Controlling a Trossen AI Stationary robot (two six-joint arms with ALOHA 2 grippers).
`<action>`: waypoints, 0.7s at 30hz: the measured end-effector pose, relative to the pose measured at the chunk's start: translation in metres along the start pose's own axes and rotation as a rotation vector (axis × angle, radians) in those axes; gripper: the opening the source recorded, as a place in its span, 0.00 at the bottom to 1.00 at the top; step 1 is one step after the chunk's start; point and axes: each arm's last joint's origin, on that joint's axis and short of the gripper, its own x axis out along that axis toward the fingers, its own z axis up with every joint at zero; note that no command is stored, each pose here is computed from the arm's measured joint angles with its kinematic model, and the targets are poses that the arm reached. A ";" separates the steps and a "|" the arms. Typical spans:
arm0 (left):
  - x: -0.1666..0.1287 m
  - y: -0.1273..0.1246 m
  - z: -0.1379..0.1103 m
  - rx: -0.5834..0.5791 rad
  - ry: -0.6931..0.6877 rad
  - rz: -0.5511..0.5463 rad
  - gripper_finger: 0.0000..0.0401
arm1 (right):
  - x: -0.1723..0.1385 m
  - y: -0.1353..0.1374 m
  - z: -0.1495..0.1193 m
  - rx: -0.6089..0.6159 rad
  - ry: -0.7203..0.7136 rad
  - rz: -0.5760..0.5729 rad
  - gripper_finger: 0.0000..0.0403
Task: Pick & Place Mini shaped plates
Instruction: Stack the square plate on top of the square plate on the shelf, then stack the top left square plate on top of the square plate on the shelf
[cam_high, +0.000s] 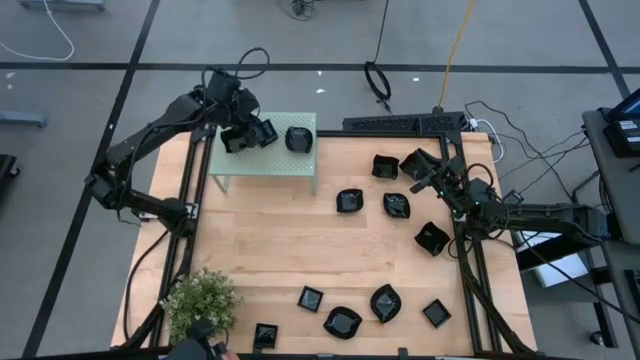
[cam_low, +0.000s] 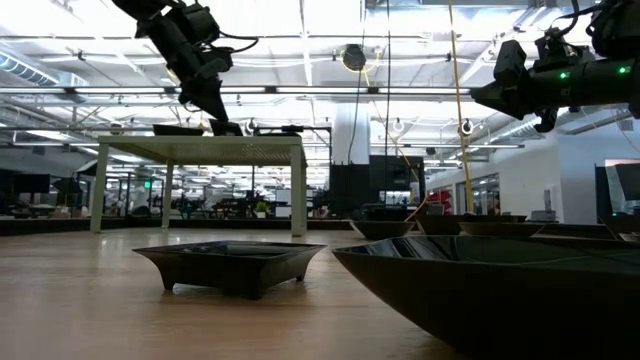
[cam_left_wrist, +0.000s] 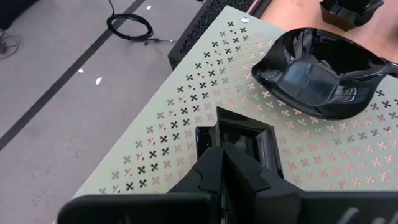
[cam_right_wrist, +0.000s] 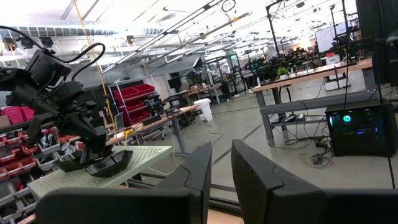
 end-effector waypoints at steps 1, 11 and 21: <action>0.000 0.000 0.000 -0.001 0.002 0.000 0.05 | 0.000 0.000 0.000 0.000 0.000 0.000 0.13; 0.000 0.000 0.000 0.006 -0.001 0.012 0.20 | 0.000 0.000 0.000 0.000 0.000 0.000 0.13; -0.002 -0.009 0.009 -0.031 -0.077 -0.018 0.33 | 0.000 0.000 0.000 0.000 0.000 0.000 0.13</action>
